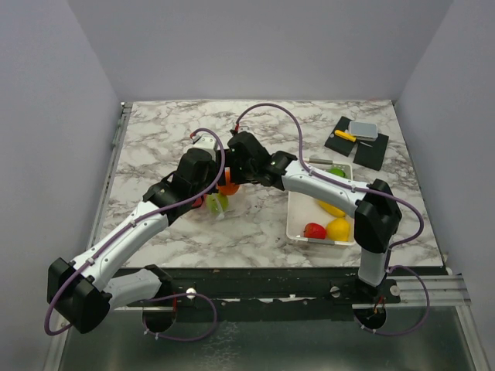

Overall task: Place the food in the zip-top bag and seal the zipper
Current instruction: Place the fake fruit in the zipper food storage bag, then adjust the zipper food storage bag at the center of the board.

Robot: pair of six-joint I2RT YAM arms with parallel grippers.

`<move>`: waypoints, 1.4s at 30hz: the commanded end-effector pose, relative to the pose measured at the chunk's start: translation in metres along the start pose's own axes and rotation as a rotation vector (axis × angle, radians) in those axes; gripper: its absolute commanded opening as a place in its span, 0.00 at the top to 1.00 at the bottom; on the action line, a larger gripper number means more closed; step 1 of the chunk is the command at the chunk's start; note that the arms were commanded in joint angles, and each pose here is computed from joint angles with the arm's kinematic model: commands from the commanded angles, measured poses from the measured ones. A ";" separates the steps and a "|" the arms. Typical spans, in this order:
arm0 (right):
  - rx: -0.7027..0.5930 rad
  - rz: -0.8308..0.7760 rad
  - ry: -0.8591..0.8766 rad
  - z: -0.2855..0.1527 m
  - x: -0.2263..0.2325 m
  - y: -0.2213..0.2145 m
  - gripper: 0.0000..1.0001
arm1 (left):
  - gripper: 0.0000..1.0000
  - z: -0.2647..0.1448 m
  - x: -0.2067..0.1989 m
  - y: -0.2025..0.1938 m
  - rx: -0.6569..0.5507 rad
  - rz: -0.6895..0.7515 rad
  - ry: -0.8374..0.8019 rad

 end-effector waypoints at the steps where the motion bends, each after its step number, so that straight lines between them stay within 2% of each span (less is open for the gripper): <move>1: -0.020 0.010 0.038 -0.001 0.014 0.005 0.11 | 1.00 0.002 0.001 -0.003 0.006 0.009 0.001; 11: -0.037 0.042 0.009 -0.024 0.002 -0.001 0.10 | 1.00 0.003 0.001 -0.003 0.008 0.010 0.004; 21: -0.063 0.168 -0.023 -0.046 -0.021 -0.027 0.18 | 1.00 0.003 0.001 -0.004 0.010 0.010 0.006; 26: -0.043 0.233 -0.030 -0.041 -0.027 -0.043 0.25 | 1.00 0.003 0.001 -0.004 0.012 0.011 0.009; 42: 0.029 0.326 -0.020 -0.002 -0.028 -0.072 0.38 | 1.00 0.004 0.002 -0.005 0.015 0.013 0.013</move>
Point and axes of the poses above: each gripper's point midway between its finger pads, its own z axis out along the fingers, its own x axis along the line the jaws close on, y = z × x, the point moved 6 cm from there along -z, back along the fingers, and after that the axes turned 1 degree about -z, right-handed, at the moved point
